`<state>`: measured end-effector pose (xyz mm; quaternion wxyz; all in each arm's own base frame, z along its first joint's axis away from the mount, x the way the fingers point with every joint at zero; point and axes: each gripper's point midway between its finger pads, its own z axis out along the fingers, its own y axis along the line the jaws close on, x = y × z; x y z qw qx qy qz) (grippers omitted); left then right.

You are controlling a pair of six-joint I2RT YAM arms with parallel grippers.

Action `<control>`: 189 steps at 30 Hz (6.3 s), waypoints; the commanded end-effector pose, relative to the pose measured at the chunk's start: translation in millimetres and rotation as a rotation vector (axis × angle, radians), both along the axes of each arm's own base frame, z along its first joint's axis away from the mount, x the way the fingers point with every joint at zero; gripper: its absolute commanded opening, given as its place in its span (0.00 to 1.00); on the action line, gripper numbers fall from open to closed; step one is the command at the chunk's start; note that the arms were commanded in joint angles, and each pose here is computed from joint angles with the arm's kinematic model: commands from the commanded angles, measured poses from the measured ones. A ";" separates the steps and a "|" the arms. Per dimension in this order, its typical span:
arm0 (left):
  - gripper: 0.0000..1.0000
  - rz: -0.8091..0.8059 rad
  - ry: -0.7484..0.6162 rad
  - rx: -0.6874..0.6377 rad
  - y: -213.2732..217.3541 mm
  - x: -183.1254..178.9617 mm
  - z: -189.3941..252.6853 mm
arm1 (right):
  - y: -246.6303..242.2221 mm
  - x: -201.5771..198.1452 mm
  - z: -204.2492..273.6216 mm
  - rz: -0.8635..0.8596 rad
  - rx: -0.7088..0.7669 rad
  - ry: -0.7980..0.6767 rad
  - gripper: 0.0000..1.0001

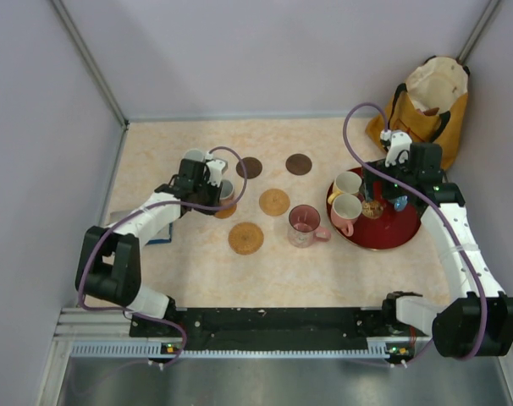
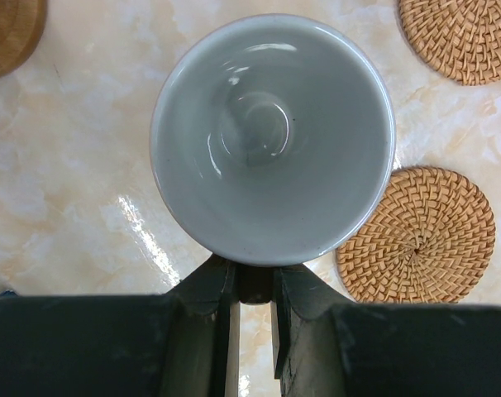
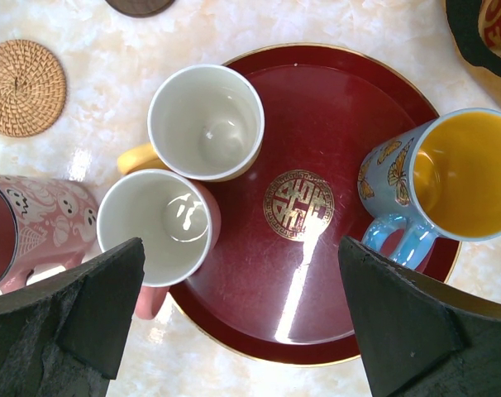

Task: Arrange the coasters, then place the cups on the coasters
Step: Place the cup on the coaster, then pick up the cup from the tray.

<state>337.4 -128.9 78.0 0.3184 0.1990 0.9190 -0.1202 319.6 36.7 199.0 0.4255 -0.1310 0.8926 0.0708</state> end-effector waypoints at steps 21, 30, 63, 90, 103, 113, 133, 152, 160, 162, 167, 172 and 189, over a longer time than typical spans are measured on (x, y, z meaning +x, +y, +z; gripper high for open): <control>0.02 -0.007 -0.112 0.004 2.4 9.0 10.3 | 0.2 4.9 4.5 0.009 0.002 -0.037 0.98; 0.08 0.003 -0.088 0.030 8.1 7.2 -1.0 | -0.2 4.7 4.2 0.009 0.000 -0.036 0.98; 0.21 0.013 -0.083 0.037 14.4 5.3 2.2 | 0.0 4.9 3.3 0.011 0.000 -0.034 0.98; 0.64 0.003 -0.088 0.051 17.3 0.5 13.0 | -0.4 5.1 1.7 0.013 -0.004 -0.030 0.98; 0.99 0.026 -0.189 0.052 28.6 -2.9 59.6 | -16.9 13.7 1.5 -0.088 -0.044 -0.034 0.99; 0.99 0.058 -0.227 0.021 50.1 -15.8 84.5 | 14.4 -12.3 -26.8 0.149 -0.050 0.058 0.98; 0.99 0.100 -0.240 0.044 62.4 -15.2 81.5 | 34.4 -33.5 -99.5 0.203 -0.112 0.216 0.93; 0.99 0.110 -0.248 0.053 68.1 -16.6 78.5 | 45.2 -34.4 -119.3 0.239 -0.164 0.240 0.62; 0.99 0.107 -0.260 0.045 67.3 -17.1 80.5 | 43.8 -35.0 -105.3 0.233 -0.164 0.193 0.26; 0.99 0.107 -0.263 0.045 67.2 -16.1 81.2 | 44.0 -36.6 -106.3 0.235 -0.163 0.201 0.17; 0.99 0.109 -0.263 0.046 68.1 -17.0 81.9 | 44.7 -37.7 -104.3 0.243 -0.162 0.203 0.00; 0.99 0.110 -0.269 0.044 68.4 -17.7 82.8 | 42.8 -38.4 -93.8 0.245 -0.169 0.174 0.00; 0.99 0.111 -0.269 0.044 69.6 -17.1 82.6 | 35.7 -52.1 39.0 0.236 -0.174 -0.127 0.00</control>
